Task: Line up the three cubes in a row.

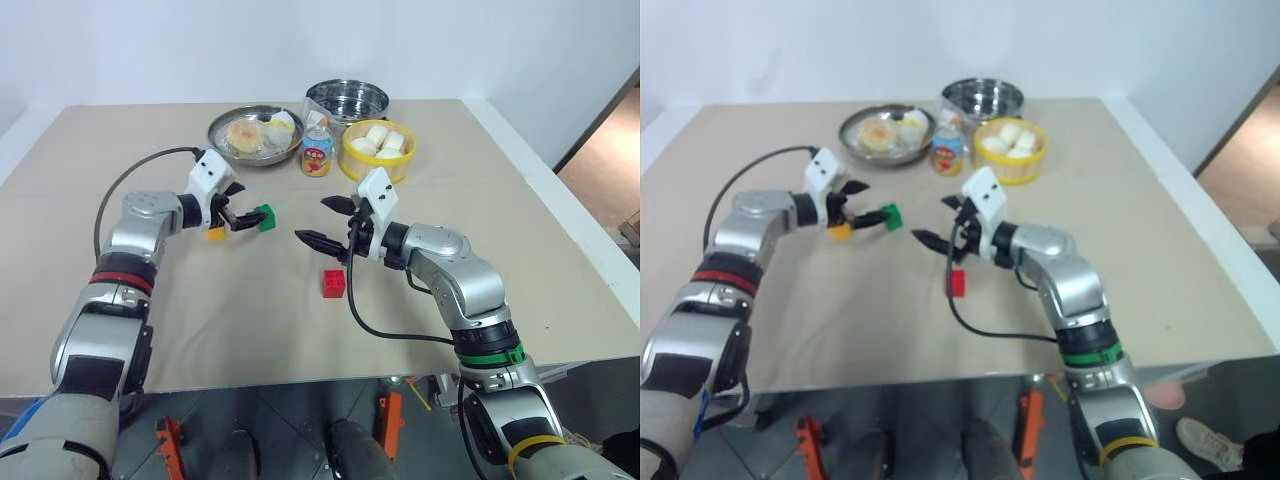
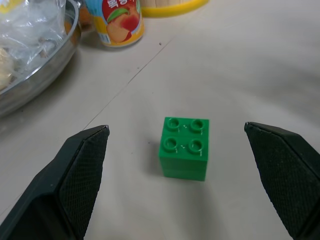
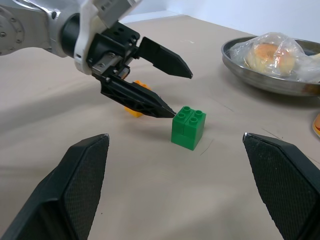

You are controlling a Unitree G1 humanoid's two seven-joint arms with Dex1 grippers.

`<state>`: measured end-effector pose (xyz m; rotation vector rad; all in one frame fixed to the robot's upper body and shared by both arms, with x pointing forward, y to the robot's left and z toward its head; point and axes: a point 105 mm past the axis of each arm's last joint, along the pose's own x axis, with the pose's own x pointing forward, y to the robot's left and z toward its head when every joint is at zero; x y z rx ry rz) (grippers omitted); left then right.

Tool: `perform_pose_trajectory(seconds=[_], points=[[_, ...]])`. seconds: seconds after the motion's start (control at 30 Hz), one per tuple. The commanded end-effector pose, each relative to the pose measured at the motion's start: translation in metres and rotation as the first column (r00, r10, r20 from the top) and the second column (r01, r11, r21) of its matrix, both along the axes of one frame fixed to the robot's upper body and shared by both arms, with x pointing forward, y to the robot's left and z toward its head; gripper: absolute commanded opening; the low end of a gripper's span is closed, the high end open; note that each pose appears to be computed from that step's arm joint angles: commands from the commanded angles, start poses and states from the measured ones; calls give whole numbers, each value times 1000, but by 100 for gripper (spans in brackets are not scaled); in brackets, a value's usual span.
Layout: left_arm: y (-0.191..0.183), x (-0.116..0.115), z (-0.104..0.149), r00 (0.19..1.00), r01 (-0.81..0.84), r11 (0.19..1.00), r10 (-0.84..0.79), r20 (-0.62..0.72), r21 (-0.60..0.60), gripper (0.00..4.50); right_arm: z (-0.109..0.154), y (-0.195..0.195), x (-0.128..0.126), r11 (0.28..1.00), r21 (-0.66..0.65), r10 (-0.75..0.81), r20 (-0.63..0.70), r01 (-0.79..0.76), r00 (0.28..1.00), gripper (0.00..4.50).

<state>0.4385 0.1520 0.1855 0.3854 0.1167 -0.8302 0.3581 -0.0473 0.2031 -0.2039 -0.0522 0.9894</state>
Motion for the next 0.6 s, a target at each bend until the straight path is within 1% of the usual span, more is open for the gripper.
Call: perform_pose_trajectory(seconds=[0.03, 0.17, 0.37, 0.6], points=[[-4, 6, 16, 998, 15, 999, -18, 58, 49, 450, 14, 2, -5, 1000, 12, 2, 62, -2, 998, 443], [-7, 9, 17, 998, 17, 997, -21, 55, 71, 450, 14, 0, -5, 1000, 12, -10, 65, 9, 998, 443], [-7, 11, 7, 1000, 8, 992, -9, 9, 124, 450, 15, -4, -4, 1000, 10, -29, 69, 28, 997, 443], [-9, 11, 1, 1000, 4, 992, -2, -20, 124, 450, 15, -6, -3, 999, 8, -39, 70, 38, 997, 443]])
